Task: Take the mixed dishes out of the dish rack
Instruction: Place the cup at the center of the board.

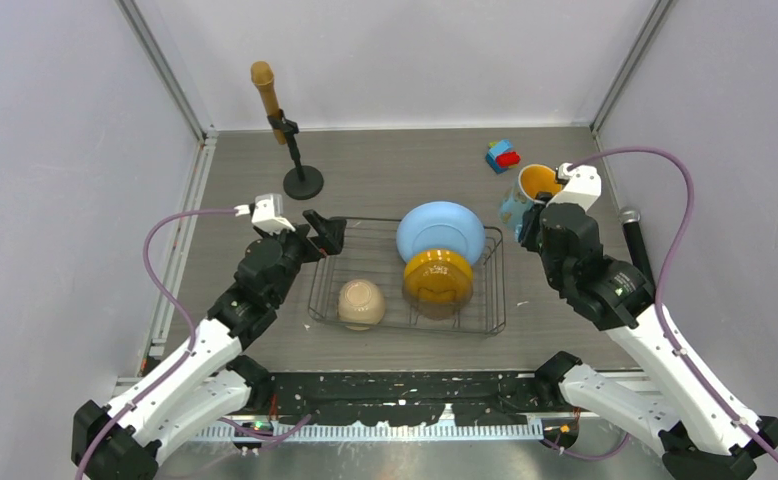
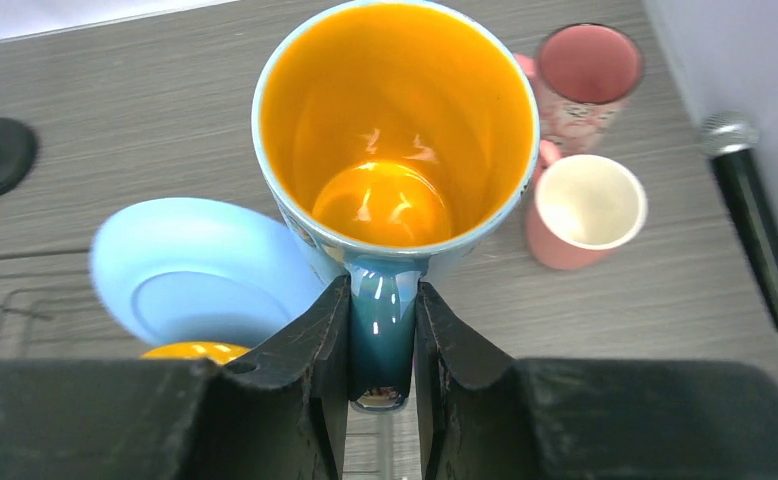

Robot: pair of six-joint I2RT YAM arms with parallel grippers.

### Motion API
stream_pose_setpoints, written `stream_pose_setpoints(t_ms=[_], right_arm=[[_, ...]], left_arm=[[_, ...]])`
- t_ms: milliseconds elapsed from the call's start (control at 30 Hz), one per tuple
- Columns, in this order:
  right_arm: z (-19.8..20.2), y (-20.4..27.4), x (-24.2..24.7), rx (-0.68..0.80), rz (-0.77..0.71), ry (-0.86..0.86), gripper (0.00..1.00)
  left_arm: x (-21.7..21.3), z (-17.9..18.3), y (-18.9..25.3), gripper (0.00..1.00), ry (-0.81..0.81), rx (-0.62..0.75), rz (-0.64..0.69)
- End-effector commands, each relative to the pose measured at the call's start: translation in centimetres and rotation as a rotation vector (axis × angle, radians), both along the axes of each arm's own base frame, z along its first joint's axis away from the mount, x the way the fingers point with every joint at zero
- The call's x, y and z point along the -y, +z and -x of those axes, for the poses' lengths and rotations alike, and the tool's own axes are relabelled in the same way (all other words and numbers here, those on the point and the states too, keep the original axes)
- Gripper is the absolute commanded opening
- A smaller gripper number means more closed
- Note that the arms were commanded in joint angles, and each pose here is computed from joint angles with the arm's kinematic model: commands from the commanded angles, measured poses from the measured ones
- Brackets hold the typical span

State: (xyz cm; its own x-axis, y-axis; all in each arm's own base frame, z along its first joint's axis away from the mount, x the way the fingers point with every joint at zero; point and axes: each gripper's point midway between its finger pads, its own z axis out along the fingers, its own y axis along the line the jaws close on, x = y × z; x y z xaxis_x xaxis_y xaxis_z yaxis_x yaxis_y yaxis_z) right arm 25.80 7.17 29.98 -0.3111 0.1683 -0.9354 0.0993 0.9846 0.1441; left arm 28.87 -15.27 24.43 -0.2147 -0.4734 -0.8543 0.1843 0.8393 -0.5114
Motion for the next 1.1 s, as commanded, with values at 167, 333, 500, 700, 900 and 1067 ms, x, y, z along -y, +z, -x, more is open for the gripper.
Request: stream_pose_setpoints(t_ms=[167,333,500,700,900,1067], right_arm=[[0.4,1.3,5.8,0.041,0.108,-0.33,0.01],[-1.0,-1.0,5.2,0.021,0.122,-0.32,0.01],[-4.4,-6.2,4.5,-0.044,-0.033,-0.225,0.01],[-5.9,-9.6,4.7,-0.068,-0.076,-0.197,0.01],[-6.8,-12.1,4.4,-0.08,-0.059,-0.178,0.01],[-8.0,-13.2,4.1,-0.028,-0.05,-0.158,0.01]], left_arm=[[-0.2,-0.7,1.4,1.0,0.023,0.031,-0.02],[-0.5,-0.5,1.2,1.0,0.028,0.022,-0.03],[-1.0,0.1,0.8,1.0,0.034,0.012,-0.034],[-1.8,0.7,0.5,1.0,0.053,0.004,-0.045],[-1.7,0.8,0.2,1.0,0.047,0.002,-0.041],[-1.5,0.6,-0.1,1.0,0.039,-0.008,-0.048]])
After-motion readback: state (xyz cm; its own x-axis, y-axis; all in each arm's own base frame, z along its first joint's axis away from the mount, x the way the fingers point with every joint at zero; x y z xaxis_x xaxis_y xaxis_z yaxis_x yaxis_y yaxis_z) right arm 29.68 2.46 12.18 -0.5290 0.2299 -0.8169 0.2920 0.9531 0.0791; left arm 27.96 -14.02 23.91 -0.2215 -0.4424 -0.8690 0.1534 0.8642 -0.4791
